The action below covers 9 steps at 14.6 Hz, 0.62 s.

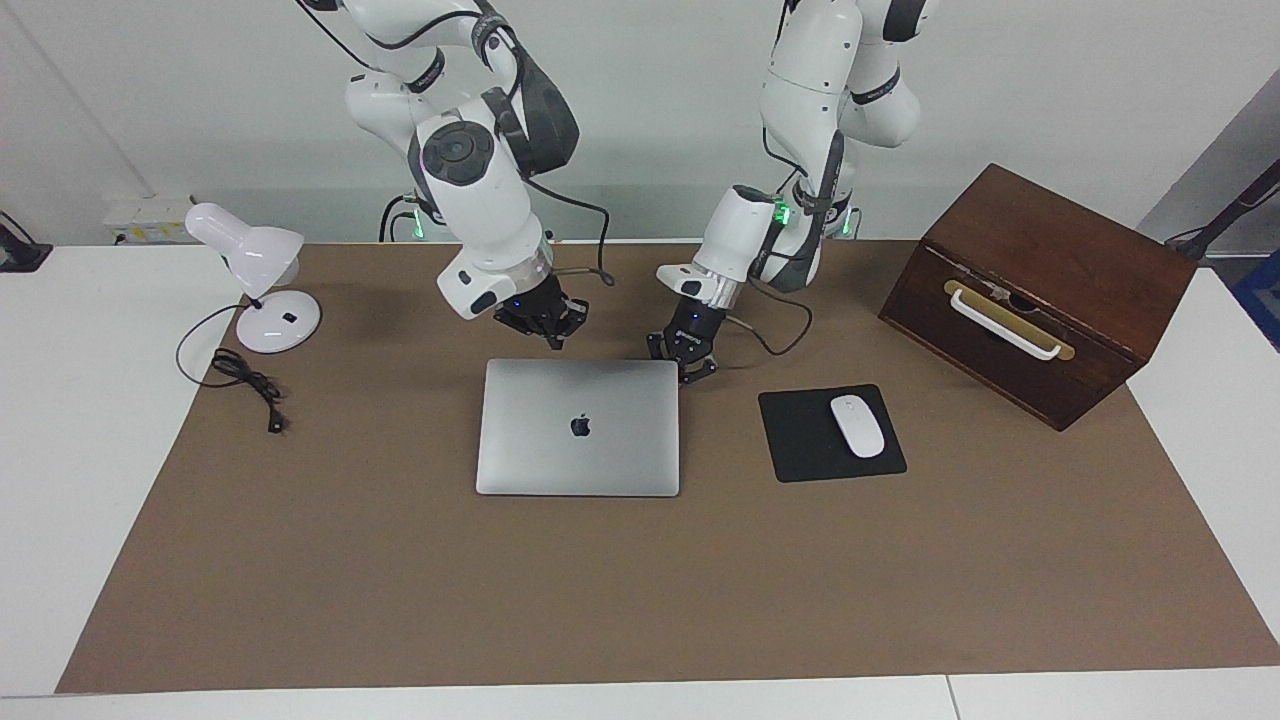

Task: Close laptop with both arms

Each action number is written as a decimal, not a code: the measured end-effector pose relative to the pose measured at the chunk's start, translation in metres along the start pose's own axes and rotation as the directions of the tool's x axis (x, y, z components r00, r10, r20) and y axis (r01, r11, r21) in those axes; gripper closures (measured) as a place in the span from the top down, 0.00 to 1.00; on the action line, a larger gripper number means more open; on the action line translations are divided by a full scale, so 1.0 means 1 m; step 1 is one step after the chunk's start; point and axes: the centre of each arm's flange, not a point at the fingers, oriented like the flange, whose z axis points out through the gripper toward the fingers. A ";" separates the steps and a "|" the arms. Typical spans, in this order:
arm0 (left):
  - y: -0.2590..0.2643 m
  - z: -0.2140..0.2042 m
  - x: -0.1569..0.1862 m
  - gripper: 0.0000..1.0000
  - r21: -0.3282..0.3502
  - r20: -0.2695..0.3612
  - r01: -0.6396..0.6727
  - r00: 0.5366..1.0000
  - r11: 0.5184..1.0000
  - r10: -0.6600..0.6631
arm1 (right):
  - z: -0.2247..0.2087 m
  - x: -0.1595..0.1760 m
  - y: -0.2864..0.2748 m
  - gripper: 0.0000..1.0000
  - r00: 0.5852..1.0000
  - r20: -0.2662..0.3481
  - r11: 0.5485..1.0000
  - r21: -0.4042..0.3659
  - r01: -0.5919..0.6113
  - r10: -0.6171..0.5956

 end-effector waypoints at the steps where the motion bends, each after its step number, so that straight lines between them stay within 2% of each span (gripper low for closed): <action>1: 0.000 0.000 0.000 0.01 0.000 0.000 0.000 1.000 1.000 0.000 | -0.007 -0.004 0.002 0.01 1.000 -0.002 1.000 -0.006 0.003 -0.003; 6: 0.000 0.000 0.000 0.01 0.000 0.000 0.000 1.000 1.000 0.000 | -0.035 -0.017 0.012 0.01 0.999 -0.010 0.999 -0.027 0.042 -0.042; 9: 0.000 0.000 0.000 0.01 0.000 0.000 0.001 1.000 1.000 -0.001 | -0.056 -0.015 0.038 0.01 0.997 -0.012 0.996 -0.042 0.076 -0.076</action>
